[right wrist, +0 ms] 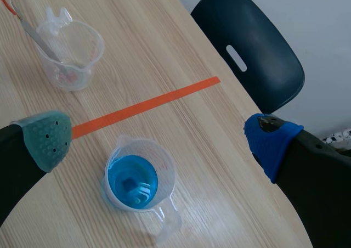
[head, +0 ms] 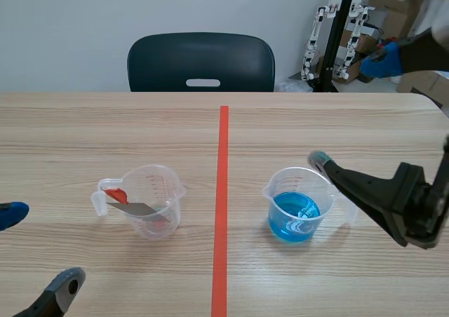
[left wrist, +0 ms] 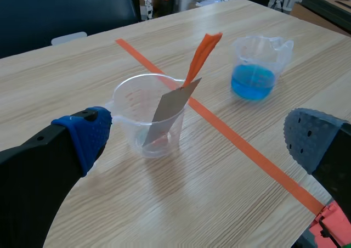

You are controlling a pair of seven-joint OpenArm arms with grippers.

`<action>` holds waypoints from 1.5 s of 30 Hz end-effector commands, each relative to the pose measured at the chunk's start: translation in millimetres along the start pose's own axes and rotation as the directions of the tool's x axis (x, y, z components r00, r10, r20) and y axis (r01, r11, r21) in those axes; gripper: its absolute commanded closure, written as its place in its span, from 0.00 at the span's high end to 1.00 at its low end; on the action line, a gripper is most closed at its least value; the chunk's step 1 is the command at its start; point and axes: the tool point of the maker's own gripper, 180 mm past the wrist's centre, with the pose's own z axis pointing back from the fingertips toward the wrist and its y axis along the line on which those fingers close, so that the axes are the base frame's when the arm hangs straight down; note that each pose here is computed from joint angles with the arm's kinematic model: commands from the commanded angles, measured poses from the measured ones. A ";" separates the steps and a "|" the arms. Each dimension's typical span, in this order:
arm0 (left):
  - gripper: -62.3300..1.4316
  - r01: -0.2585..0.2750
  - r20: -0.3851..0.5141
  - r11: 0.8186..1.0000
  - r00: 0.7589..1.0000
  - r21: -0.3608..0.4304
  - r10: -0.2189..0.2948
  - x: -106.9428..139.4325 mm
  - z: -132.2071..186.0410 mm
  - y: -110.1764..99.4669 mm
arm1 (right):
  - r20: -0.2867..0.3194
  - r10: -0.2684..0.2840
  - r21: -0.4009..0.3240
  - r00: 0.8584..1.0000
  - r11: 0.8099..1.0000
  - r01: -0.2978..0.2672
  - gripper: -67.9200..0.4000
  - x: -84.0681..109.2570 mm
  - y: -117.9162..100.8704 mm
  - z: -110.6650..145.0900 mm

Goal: Do the redox reaction experiment. lift the metal plate out of the left beaker

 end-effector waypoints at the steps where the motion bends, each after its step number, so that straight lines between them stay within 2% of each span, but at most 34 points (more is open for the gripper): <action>1: 1.00 -0.036 0.047 0.999 0.998 0.039 0.034 3.1 3.9 3.5 | 0.031 0.012 -0.004 0.999 1.000 -0.012 1.00 5.7 -3.9 -3.6; 5: 1.00 -0.060 0.087 0.996 0.995 0.068 0.054 -4.0 16.8 1.4 | 0.033 0.009 0.055 0.999 0.998 -0.011 1.00 -1.7 4.7 -14.7; 9: 1.00 -0.050 0.111 0.993 0.993 0.105 0.039 -11.9 29.6 -1.5 | 0.025 0.026 0.092 0.999 0.995 -0.028 1.00 -10.9 13.2 -26.4; 18: 1.00 -0.086 0.110 0.976 0.992 0.202 0.065 -33.7 55.7 1.9 | 0.047 0.080 0.167 0.996 0.982 -0.087 1.00 -20.1 36.1 -48.0; 22: 1.00 -0.061 0.104 0.967 0.994 0.248 0.036 -41.1 67.5 2.5 | 0.058 0.080 0.184 0.995 0.979 -0.090 1.00 -21.9 41.8 -58.5; 29: 1.00 -0.058 0.149 0.956 0.989 0.288 0.015 -40.7 85.4 2.8 | 0.057 0.137 0.212 0.989 0.966 -0.146 1.00 -31.8 56.7 -82.3; 32: 1.00 -0.056 0.186 0.953 0.982 0.299 -0.001 -35.3 89.6 1.7 | 0.078 0.142 0.241 0.987 0.958 -0.157 1.00 -28.5 65.7 -91.7; 37: 1.00 0.024 0.226 0.955 0.970 0.295 -0.094 -24.2 92.0 -5.1 | 0.119 0.158 0.292 0.980 0.938 -0.187 1.00 -19.5 81.5 -106.1; 41: 1.00 0.087 0.208 0.976 0.970 0.198 -0.128 -27.3 86.3 -25.2 | 0.142 0.159 0.330 0.977 0.923 -0.198 1.00 -15.1 94.3 -117.5; 44: 1.00 0.137 0.198 0.973 0.965 0.184 -0.174 -28.7 84.6 -32.4 | 0.151 0.153 0.355 0.977 0.914 -0.198 1.00 -14.6 104.3 -126.5; 45: 1.00 0.136 0.198 0.973 0.965 0.187 -0.173 -28.7 84.5 -32.5 | 0.156 0.150 0.362 0.976 0.911 -0.198 1.00 -14.0 107.3 -129.7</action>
